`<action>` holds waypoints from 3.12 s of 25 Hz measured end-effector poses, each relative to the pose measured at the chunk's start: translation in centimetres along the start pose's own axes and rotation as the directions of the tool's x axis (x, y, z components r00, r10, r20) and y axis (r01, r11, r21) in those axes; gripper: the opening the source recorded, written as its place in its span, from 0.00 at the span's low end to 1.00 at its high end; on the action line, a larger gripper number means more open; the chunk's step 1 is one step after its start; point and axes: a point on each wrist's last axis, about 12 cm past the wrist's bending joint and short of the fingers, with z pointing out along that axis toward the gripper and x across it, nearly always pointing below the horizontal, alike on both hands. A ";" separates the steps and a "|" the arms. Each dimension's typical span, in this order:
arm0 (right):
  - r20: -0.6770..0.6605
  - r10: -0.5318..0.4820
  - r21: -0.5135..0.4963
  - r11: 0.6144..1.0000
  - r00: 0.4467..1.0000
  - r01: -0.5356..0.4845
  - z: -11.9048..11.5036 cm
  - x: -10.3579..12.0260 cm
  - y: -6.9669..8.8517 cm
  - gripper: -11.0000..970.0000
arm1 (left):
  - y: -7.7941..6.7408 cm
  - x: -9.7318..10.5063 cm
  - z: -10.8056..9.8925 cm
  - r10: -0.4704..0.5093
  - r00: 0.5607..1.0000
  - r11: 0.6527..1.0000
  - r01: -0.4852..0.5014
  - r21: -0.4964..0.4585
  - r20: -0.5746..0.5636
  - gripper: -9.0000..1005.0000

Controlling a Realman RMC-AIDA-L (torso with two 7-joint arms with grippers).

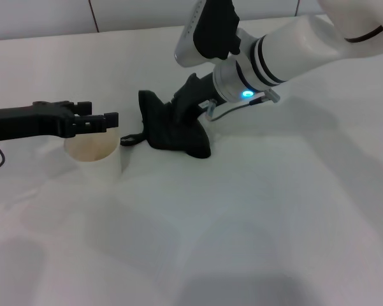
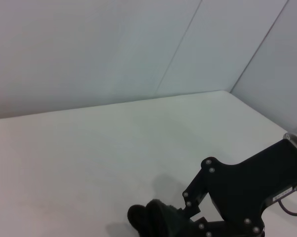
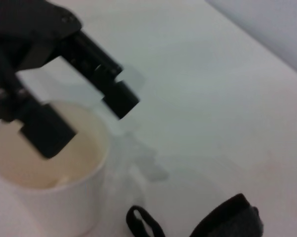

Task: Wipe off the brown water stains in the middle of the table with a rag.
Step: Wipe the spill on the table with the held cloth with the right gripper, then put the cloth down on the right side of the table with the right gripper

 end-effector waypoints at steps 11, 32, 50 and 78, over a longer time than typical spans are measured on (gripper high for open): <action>-0.121 -0.014 -0.107 0.994 0.993 0.001 -0.9 1.7 0.5 0.13 | 0.1 0.3 -0.2 -0.003 1.000 1.000 0.003 -0.009 -0.010 0.87; -0.001 0.231 -0.007 0.973 0.973 -0.231 -8.0 7.1 -4.5 0.13 | 0.2 -0.1 0.0 0.008 1.000 1.000 -0.009 -0.018 -0.021 0.87; 0.037 0.369 0.023 0.929 0.929 -0.370 -14.1 14.3 -4.0 0.16 | 0.2 -0.5 0.3 0.016 1.000 1.000 -0.017 -0.017 -0.021 0.87; 0.145 0.328 -0.027 0.944 0.934 -0.328 -15.7 15.5 -3.0 0.63 | 0.2 -0.6 0.3 0.025 0.999 1.000 -0.025 -0.017 -0.023 0.87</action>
